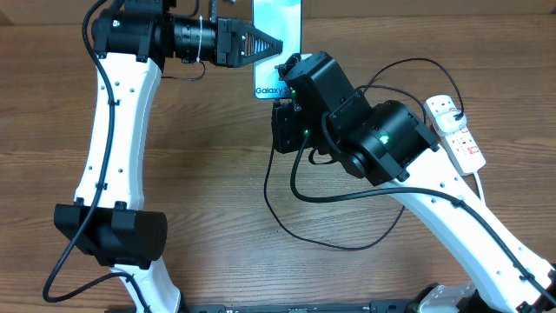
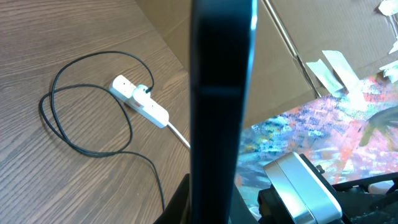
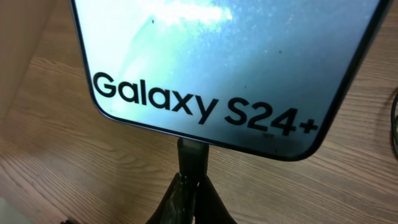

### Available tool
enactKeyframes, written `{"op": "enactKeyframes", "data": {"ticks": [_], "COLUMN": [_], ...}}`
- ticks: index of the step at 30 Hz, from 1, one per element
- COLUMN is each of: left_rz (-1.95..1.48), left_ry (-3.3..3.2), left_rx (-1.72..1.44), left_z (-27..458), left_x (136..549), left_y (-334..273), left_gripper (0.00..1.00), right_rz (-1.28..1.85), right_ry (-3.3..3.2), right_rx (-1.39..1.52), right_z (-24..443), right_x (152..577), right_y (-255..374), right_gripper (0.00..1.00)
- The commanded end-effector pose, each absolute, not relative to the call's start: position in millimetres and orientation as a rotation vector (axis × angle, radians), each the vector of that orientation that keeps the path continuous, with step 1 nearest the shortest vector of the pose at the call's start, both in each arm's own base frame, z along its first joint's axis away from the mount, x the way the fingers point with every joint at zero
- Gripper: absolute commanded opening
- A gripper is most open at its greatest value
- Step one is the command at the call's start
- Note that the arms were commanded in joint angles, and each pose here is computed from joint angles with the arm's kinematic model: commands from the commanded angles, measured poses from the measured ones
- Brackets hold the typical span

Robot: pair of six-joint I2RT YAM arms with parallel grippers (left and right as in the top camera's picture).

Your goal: Plug charger to phone and switch on socket

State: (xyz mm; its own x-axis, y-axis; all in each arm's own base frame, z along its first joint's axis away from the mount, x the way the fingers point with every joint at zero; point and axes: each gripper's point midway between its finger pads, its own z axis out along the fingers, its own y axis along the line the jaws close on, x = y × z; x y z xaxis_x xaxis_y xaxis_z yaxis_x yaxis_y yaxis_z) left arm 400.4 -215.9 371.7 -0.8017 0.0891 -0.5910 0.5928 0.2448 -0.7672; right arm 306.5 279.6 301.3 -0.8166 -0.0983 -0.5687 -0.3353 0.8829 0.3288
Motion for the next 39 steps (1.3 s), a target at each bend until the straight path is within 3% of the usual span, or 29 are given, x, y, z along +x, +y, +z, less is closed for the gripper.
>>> {"op": "enactKeyframes", "data": {"ticks": [1,30,33,35,36,39], "left_rz": [-1.616,-1.546,-1.522,-1.485,-1.471,-1.466], "left_ry": [2.02,2.122,2.135,2.157,2.164,2.165], "left_rx": [0.687,0.646,0.639,0.629,0.625,0.625], "left_z": [381.5,363.7,361.0,356.8,355.3,354.9], "left_x": [395.4,394.5,396.8,399.8,401.0,401.5], "left_y": [-216.8,-212.1,-210.7,-209.0,-208.3,-208.1], "left_gripper": [0.04,0.04,0.04,0.04,0.04,0.04], "right_rz": [0.605,0.559,0.556,0.548,0.538,0.544], "right_ry": [2.439,2.4,2.411,2.428,2.448,2.479], "right_rx": [-0.305,-0.316,-0.313,-0.312,-0.308,-0.27], "right_z": [320.6,324.7,323.0,320.0,316.7,313.1], "right_x": [305.7,313.1,311.7,309.4,306.9,303.4], "right_y": [277.7,274.8,273.7,271.7,269.4,267.3], "right_gripper": [0.04,0.08,0.27,0.33,0.42,0.46]}}
